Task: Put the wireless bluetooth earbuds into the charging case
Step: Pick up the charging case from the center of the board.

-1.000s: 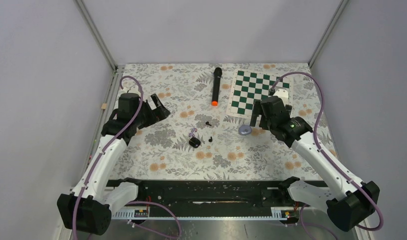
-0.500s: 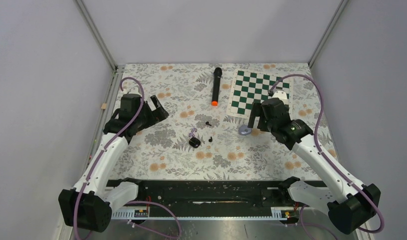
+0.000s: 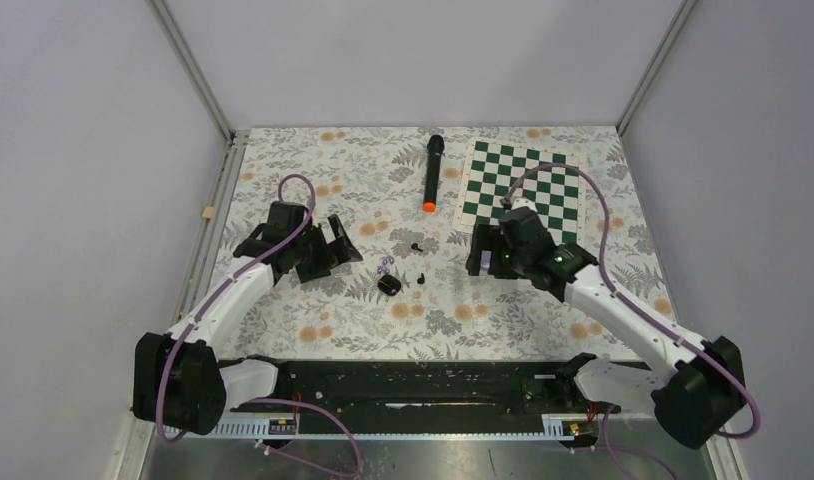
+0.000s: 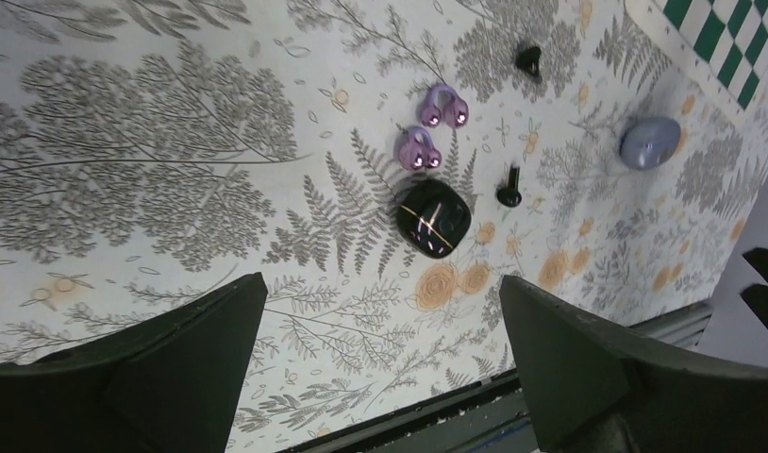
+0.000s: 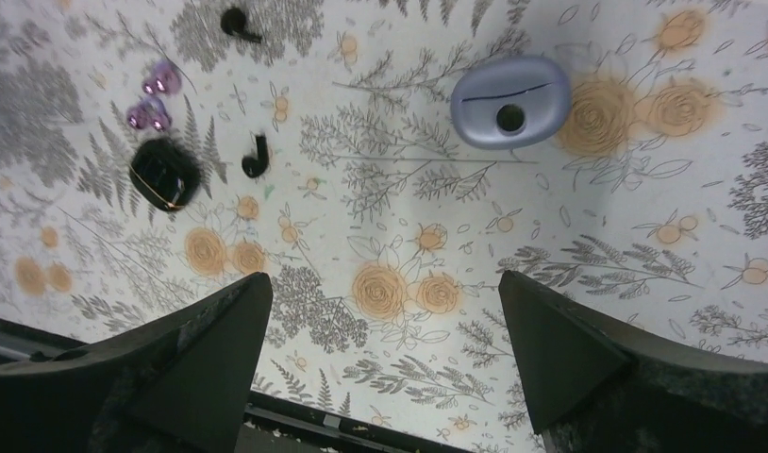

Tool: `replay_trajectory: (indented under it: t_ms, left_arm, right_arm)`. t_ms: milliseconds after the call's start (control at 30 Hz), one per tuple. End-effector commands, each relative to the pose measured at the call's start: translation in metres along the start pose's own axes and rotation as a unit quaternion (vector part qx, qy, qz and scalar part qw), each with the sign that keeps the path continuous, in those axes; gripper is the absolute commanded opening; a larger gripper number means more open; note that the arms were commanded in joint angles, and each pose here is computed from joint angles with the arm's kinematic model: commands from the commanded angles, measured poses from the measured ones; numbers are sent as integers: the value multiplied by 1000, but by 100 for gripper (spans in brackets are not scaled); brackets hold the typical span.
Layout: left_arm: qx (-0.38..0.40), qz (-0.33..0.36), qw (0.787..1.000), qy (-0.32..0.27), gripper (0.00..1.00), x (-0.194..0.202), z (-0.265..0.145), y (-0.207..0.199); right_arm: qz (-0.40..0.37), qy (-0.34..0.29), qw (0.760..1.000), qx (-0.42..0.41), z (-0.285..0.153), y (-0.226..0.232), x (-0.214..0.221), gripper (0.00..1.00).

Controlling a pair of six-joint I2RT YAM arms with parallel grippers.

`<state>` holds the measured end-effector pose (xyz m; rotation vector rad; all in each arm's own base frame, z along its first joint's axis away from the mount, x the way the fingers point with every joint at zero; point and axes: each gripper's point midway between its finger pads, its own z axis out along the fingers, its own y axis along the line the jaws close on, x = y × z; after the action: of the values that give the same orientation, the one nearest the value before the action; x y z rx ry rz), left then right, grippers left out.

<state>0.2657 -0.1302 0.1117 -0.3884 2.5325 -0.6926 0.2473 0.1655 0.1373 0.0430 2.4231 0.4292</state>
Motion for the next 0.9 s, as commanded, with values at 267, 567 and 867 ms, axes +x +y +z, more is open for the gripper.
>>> replay_trajectory:
  t_ms: [267,567,867]
  left_arm:
    - [15,-8,1000,20,99,13,12,-22]
    - [-4,-149,989,5,92,-22,-14,20]
    - [-5,-152,987,-53,92,-48,-56,24]
  right_arm:
    - [-69,39,997,8,28,40,18,98]
    - [-155,45,983,-82,52,127,29,91]
    - [-314,87,940,-99,86,172,49,93]
